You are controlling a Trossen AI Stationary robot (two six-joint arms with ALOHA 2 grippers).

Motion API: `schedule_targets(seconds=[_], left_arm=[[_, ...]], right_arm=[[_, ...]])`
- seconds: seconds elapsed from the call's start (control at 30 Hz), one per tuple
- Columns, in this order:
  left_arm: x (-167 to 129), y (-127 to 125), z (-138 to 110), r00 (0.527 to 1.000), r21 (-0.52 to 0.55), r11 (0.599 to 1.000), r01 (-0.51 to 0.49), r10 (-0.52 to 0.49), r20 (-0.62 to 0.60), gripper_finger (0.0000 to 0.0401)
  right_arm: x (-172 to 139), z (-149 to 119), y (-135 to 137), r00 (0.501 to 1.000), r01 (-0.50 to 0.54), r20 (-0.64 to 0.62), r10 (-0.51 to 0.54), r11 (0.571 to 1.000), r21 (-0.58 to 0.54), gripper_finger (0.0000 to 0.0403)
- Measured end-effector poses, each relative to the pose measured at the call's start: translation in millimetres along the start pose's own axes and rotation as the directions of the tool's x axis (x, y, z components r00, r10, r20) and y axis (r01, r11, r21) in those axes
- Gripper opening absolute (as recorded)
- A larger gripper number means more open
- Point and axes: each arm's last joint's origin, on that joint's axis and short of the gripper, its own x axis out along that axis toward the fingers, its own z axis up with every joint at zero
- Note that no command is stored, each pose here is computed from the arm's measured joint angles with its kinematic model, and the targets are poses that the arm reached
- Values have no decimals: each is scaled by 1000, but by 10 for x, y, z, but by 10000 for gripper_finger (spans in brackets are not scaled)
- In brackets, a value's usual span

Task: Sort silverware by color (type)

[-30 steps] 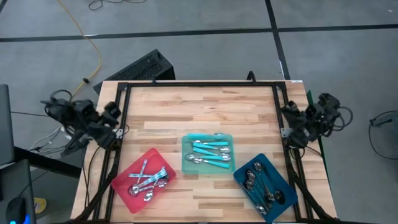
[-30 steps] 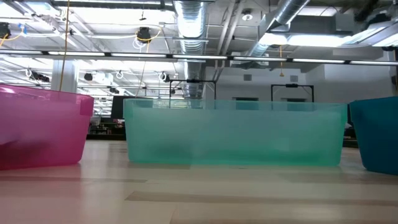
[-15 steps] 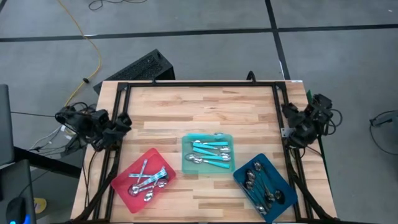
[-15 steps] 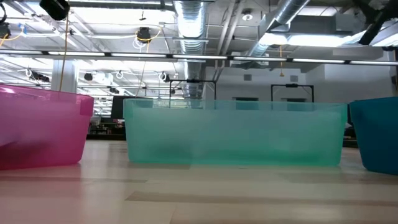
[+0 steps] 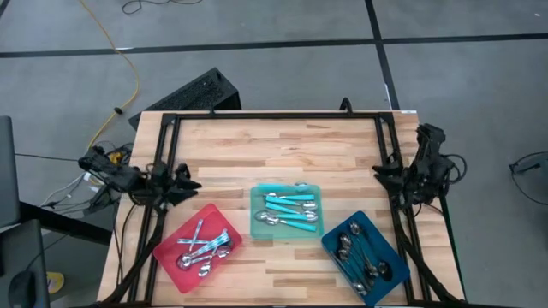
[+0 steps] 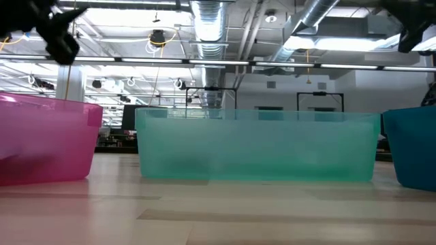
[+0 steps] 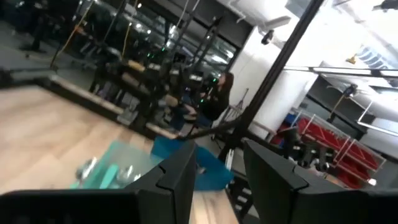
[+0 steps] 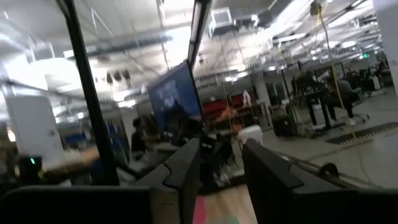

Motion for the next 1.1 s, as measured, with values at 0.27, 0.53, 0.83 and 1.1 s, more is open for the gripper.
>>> schedule_targets(seconds=[0.27,0.53,0.83,1.1], left_arm=[[34,146,-341,999,-64,998,-12,9,-47,123],[30,174,-391,995,3,999,-37,37,-92,123],[31,174,-391,995,92,995,-28,37,-90,123],[31,182,-390,995,95,994,-53,60,-78,123]], right_arm=[[5,-296,88,990,-23,-144,10,995,-93,143],[-28,-682,14,942,47,-323,-91,989,-142,143],[9,-703,-26,937,103,-311,-157,978,-184,143],[11,-703,-27,937,100,-310,-159,976,-196,143]])
